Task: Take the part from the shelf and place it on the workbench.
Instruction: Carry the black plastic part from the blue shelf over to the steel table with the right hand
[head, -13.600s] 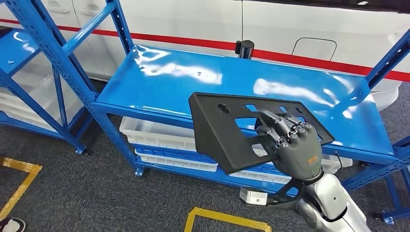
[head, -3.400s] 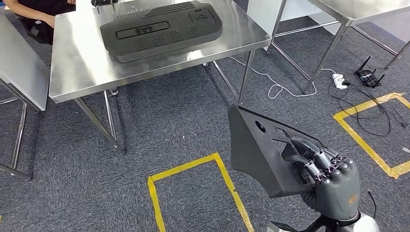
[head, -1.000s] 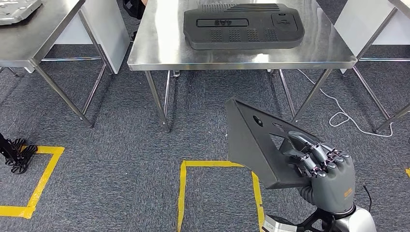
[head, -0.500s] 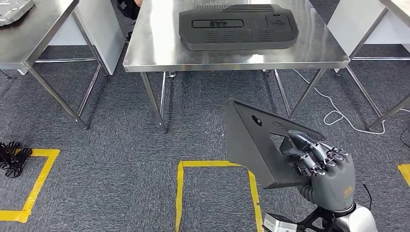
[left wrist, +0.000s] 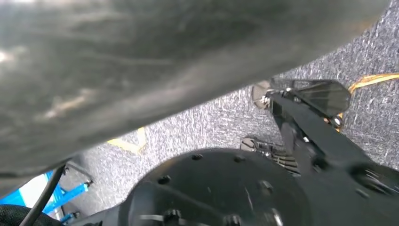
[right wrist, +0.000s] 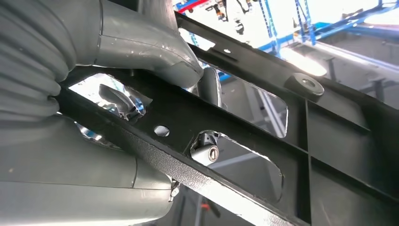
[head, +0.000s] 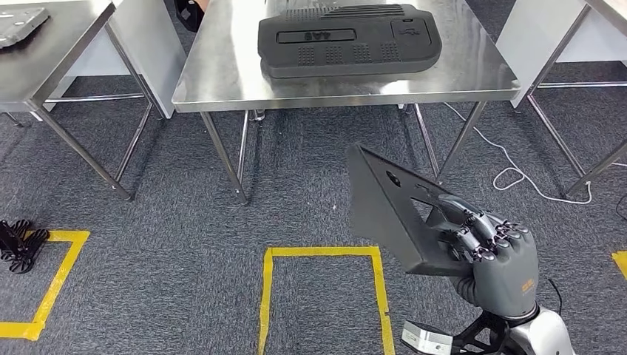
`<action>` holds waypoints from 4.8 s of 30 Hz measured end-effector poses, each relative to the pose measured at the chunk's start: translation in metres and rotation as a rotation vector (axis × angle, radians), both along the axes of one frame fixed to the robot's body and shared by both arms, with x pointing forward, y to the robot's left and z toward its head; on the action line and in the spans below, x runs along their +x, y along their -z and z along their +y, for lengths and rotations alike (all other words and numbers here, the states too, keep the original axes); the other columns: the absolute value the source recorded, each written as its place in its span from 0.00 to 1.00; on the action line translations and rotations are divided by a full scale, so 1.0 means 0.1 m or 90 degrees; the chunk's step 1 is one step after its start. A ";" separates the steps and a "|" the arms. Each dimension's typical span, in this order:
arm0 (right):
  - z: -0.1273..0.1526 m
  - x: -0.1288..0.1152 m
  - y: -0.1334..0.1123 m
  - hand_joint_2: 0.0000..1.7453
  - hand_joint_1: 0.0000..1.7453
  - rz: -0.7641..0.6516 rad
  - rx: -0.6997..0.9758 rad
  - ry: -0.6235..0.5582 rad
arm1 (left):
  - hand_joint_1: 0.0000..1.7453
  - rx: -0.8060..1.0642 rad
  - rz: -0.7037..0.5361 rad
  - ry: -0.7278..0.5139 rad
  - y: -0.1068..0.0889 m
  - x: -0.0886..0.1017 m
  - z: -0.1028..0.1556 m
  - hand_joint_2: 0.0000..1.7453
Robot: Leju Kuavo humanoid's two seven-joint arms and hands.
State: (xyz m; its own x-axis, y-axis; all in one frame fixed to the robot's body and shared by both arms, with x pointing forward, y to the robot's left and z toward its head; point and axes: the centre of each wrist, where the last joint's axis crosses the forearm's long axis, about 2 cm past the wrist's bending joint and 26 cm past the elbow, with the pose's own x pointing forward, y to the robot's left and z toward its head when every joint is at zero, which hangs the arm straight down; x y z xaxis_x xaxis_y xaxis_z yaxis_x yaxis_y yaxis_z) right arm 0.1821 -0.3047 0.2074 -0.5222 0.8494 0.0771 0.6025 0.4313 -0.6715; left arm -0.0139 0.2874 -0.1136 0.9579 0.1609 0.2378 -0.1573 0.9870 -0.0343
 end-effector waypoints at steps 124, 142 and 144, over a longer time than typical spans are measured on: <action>-0.85 1.18 -0.90 1.00 1.00 0.102 -0.273 0.137 | 0.00 0.005 0.009 0.034 0.00 0.13 0.13 0.00; -0.83 1.22 -0.86 1.00 1.00 0.120 -0.278 0.135 | 0.00 0.006 0.010 0.037 0.00 0.13 0.13 0.00; -0.83 1.22 -0.86 1.00 1.00 0.121 -0.279 0.136 | 0.00 0.007 0.010 0.037 0.00 0.13 0.14 0.00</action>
